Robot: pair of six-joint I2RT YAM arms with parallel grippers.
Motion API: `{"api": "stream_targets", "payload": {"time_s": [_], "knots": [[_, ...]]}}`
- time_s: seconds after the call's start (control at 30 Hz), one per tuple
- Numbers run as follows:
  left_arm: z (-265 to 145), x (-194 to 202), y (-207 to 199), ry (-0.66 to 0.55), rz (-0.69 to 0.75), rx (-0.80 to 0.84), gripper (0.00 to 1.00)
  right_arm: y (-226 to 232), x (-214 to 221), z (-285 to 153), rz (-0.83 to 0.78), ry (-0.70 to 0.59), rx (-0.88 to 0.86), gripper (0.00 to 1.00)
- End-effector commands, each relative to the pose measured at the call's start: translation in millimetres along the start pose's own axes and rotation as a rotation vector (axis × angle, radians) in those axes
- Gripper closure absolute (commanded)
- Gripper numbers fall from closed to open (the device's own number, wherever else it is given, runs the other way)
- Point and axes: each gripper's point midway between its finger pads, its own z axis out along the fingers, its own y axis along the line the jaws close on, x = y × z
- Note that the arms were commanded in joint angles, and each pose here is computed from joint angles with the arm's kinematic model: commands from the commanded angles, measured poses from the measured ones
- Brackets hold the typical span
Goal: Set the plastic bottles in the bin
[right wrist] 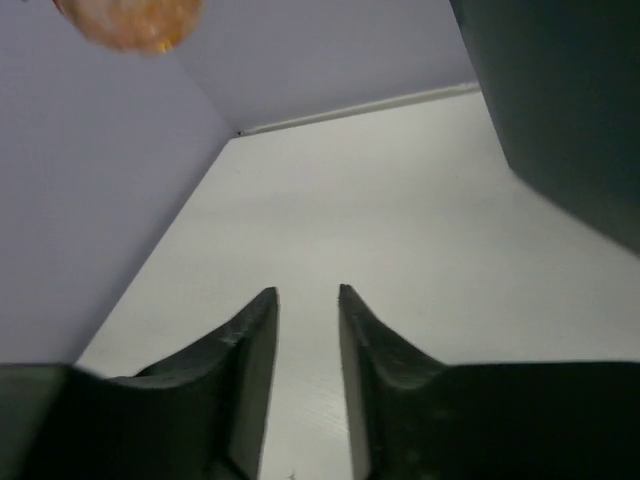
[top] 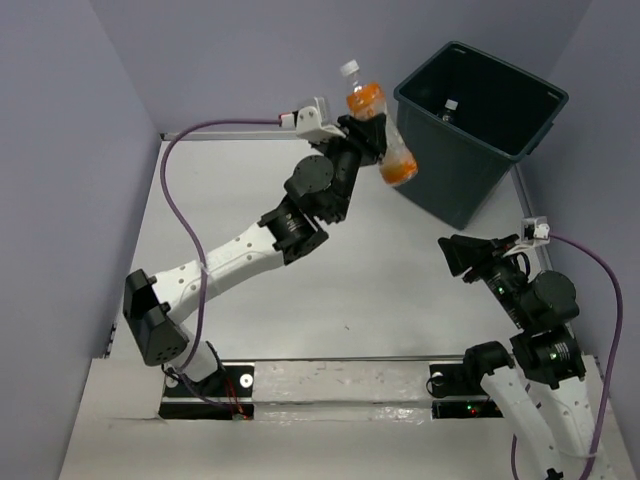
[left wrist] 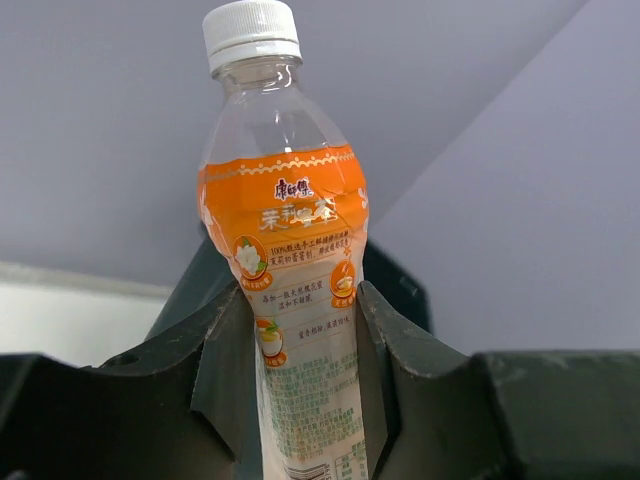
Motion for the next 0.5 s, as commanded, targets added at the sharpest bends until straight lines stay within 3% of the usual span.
{"api": "stream_targets", "payload": {"time_s": [0.0, 0.07, 0.1, 0.27, 0.37, 0.47], "knots": [[45, -39, -38, -0.154, 0.066, 0.079, 0.80, -7, 19, -4, 0.033, 0.037, 0.014, 0.71], [57, -59, -62, -0.199, 0.056, 0.134, 0.80, -6, 22, -2, 0.032, 0.055, 0.004, 0.72], [68, -44, -62, -0.185, 0.069, 0.138, 0.79, -1, 20, -2, 0.028, 0.059, -0.018, 0.70], [71, -29, -90, -0.111, 0.099, 0.288, 0.79, 41, -8, 1, -0.101, 0.060, -0.211, 0.23], [50, -27, -94, -0.025, 0.109, 0.385, 0.78, 62, -14, 3, -0.109, 0.092, -0.311, 0.13], [26, -21, -90, 0.064, 0.098, 0.469, 0.78, 60, -20, 7, -0.128, 0.065, -0.295, 0.08]]}}
